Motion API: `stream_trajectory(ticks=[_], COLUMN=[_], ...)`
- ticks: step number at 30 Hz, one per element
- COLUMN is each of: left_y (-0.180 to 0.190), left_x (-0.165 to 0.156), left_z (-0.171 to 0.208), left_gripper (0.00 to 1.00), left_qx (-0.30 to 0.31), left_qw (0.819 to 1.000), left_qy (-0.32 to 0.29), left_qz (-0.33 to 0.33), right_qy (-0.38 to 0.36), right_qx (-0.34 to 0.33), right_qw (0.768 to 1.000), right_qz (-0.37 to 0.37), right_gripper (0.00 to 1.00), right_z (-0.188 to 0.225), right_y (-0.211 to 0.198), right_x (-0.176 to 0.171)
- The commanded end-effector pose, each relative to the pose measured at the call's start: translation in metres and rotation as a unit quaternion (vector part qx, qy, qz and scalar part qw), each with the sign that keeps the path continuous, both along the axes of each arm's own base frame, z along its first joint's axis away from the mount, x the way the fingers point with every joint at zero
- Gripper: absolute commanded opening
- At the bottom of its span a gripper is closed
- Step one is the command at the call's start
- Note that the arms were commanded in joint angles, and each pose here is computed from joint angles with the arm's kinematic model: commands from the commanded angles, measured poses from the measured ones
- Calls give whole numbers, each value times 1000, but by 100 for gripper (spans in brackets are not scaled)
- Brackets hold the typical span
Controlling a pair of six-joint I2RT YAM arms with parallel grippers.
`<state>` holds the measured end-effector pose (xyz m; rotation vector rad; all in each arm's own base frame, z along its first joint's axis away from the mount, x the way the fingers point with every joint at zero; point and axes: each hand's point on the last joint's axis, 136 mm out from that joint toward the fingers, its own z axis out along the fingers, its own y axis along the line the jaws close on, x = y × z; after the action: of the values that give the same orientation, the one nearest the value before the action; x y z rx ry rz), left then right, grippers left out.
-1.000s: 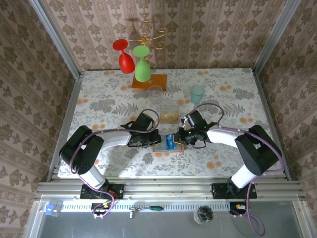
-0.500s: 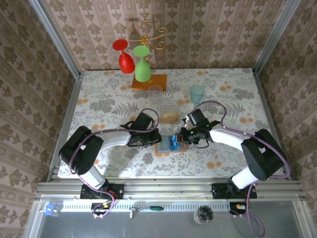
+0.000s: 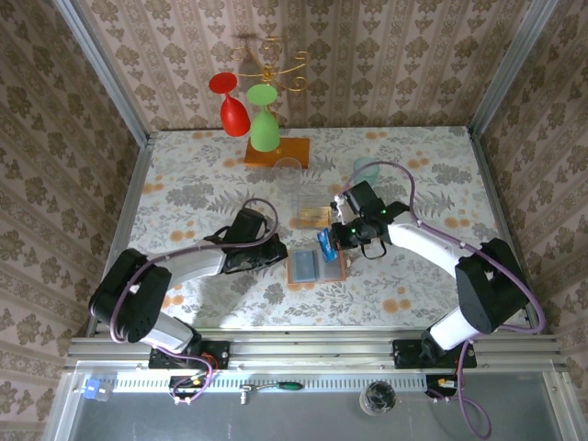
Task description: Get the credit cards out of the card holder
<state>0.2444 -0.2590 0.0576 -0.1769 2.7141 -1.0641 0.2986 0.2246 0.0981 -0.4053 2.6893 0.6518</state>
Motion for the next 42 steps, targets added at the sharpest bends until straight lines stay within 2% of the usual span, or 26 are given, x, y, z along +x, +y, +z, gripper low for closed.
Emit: stream_trajectory(ticks=[1,9,13,19,29,42], left_y=[11,26,33,41,46,56], left_x=[-2,-4,-7,-11,-8,-6], left_z=[1,-1,-2,-2,4,12], left_gripper=[6,6,6,6,7,7], left_qx=[1,1,-4,0,-10,-3], left_qw=[1000,1000,1000,999,999,999], left_qy=[-2,0,4,8,12,16], left_qz=[7,21,29,32,41,51], right_qy=[-21,-54,-78,-120,-132,-147], right_qx=[-79,-163,-192,-217,-192,-166], right_qw=[994,967,942,915,886,882], right_qz=[70,187,265,319,401,415], right_gripper=[0,0,0,0,0,0], right_z=[-8,-2,1,17,32,43], right_y=[-16,-20,-19,-15,8,30], right_x=[3,24,32,51,75,123])
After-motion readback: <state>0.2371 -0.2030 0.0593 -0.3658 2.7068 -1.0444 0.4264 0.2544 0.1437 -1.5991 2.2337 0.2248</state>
